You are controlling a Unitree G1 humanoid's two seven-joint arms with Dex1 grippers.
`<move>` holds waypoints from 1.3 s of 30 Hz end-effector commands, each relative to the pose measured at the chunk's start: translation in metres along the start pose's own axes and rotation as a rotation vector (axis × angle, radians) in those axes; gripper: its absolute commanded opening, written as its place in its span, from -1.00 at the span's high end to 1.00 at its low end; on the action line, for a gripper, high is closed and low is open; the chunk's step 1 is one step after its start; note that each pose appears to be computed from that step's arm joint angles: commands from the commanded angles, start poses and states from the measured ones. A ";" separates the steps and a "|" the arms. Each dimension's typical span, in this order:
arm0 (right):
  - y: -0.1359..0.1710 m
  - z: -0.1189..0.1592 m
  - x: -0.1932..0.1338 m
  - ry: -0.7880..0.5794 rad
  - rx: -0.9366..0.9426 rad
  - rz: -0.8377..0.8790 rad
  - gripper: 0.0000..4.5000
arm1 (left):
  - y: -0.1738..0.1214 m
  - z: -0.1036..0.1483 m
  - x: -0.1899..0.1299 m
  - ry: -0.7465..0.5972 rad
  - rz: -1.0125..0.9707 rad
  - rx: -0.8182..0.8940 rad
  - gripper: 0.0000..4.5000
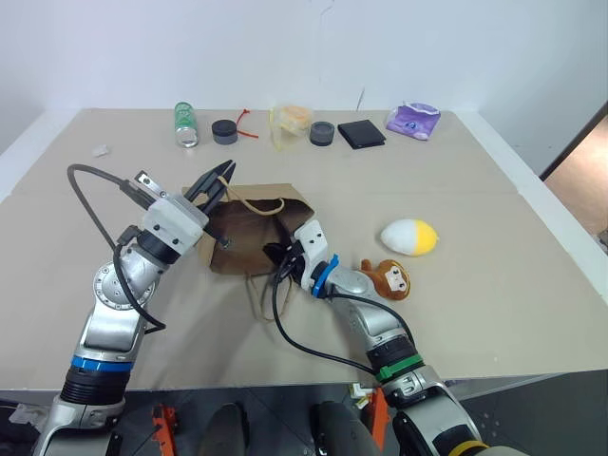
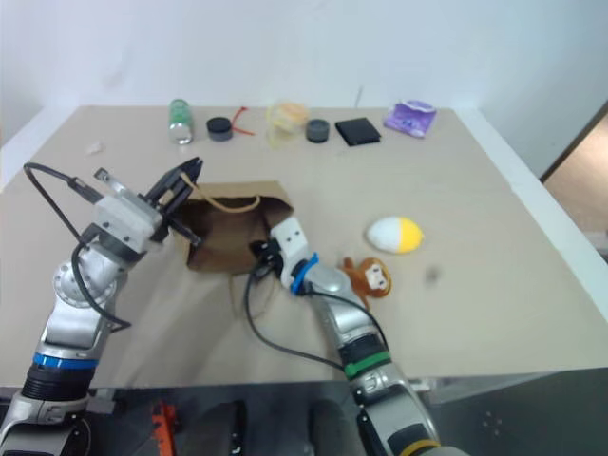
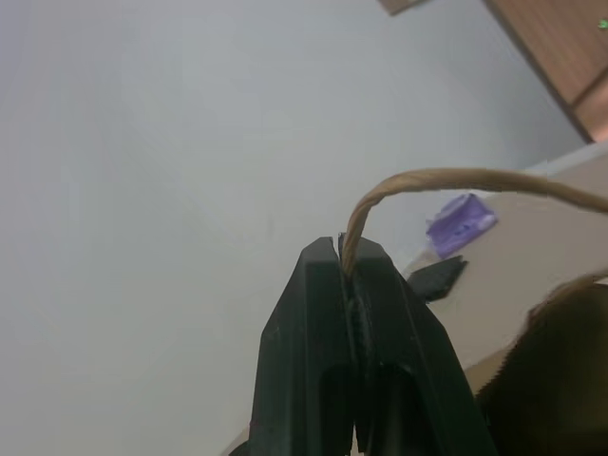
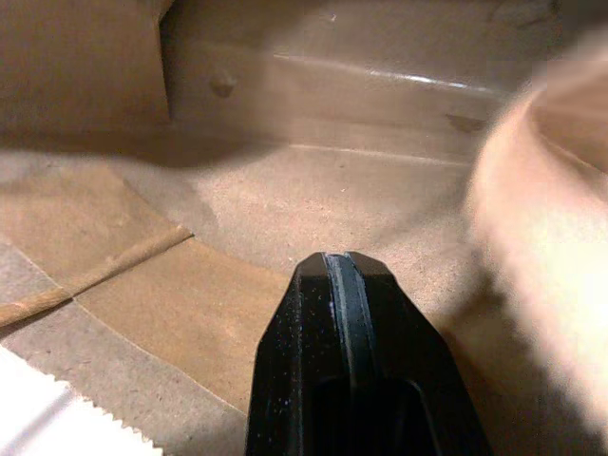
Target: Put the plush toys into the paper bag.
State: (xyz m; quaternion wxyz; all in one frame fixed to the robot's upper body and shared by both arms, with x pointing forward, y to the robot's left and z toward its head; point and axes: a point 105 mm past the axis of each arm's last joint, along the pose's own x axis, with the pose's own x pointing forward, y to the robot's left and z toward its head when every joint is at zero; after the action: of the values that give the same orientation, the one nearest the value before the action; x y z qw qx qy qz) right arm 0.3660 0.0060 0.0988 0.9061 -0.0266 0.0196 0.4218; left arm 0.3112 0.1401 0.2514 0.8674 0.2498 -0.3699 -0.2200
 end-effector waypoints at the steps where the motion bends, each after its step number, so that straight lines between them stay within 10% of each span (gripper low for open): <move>1: -0.004 -0.012 -0.004 0.062 -0.039 -0.018 0.99 | 0.025 0.018 0.007 -0.056 0.108 0.000 1.00; 18: 0.009 0.020 -0.006 -0.068 -0.075 0.063 0.99 | 0.028 0.033 0.016 -0.085 0.139 -0.034 1.00; 28: 0.006 0.110 -0.077 -0.309 -0.098 0.234 -0.99 | 0.009 0.020 0.009 -0.037 0.086 -0.073 1.00; 39: -0.103 0.073 -0.196 0.225 -0.029 0.048 -0.99 | 0.005 0.017 0.010 -0.035 0.075 -0.098 1.00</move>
State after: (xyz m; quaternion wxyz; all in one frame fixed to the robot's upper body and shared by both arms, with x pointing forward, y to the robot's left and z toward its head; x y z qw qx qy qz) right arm 0.3215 -0.1970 0.1859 0.8870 -0.0913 0.1091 0.4393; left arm 0.3106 0.1330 0.2604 0.8883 0.1857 -0.3624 -0.2124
